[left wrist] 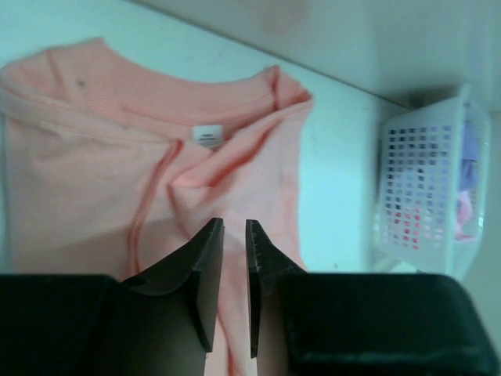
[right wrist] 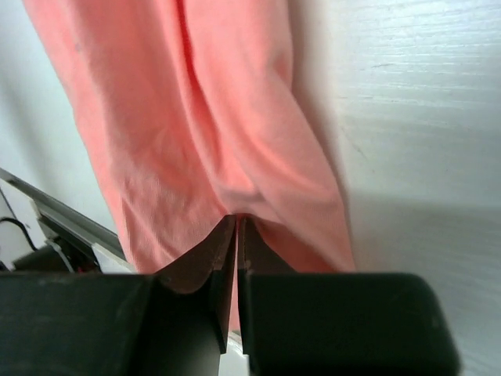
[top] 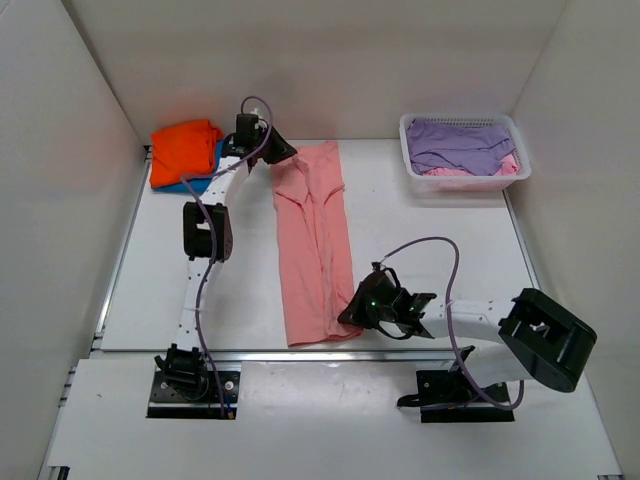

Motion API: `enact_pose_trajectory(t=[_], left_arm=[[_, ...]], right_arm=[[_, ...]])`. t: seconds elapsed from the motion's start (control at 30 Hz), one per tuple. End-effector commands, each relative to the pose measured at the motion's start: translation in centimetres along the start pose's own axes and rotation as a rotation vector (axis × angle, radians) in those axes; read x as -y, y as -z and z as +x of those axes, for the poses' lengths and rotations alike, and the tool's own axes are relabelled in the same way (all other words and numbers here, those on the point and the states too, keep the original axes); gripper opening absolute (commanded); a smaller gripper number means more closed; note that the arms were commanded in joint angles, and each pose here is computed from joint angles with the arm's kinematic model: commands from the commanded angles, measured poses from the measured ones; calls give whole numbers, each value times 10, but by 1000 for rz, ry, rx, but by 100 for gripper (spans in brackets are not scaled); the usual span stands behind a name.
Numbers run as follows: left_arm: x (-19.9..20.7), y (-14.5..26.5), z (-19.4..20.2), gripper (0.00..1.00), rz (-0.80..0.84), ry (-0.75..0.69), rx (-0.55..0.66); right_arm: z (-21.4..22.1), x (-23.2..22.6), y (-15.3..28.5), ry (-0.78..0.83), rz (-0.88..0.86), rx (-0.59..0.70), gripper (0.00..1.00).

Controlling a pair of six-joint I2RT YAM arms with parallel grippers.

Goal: Fold and stack the t-shirts
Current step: Rotate the tshirt 90 degrees, then grab the bottom of the folded rectangular tshirt with both arms

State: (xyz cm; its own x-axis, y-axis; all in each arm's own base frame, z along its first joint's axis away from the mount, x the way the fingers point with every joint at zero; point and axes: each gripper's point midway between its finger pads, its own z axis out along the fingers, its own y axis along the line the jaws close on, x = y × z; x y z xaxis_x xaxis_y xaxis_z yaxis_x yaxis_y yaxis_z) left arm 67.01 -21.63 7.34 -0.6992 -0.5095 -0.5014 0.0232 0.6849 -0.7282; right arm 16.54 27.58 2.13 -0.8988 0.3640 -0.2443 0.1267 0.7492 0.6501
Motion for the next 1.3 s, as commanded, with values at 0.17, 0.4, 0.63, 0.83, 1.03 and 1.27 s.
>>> enact_pose_trajectory(t=[0.17, 0.4, 0.63, 0.83, 1.03, 1.27], left_arm=[[142, 119, 19, 39, 166, -258, -168], [111, 237, 163, 40, 58, -353, -267], [26, 325, 311, 50, -43, -315, -498], [-16, 359, 341, 52, -121, -279, -492], [-12, 353, 377, 53, -72, -208, -521], [-27, 350, 406, 32, -132, -241, -621]], right_arm=[[-43, -37, 21, 353, -69, 165, 10], [-73, -10, 48, 385, -20, 158, 47], [-43, 42, 63, 275, -72, -12, 60], [-4, 58, 60, 224, -123, -113, 59], [16, 52, 50, 205, -137, -203, 57], [25, 42, 37, 256, -131, -291, 9]])
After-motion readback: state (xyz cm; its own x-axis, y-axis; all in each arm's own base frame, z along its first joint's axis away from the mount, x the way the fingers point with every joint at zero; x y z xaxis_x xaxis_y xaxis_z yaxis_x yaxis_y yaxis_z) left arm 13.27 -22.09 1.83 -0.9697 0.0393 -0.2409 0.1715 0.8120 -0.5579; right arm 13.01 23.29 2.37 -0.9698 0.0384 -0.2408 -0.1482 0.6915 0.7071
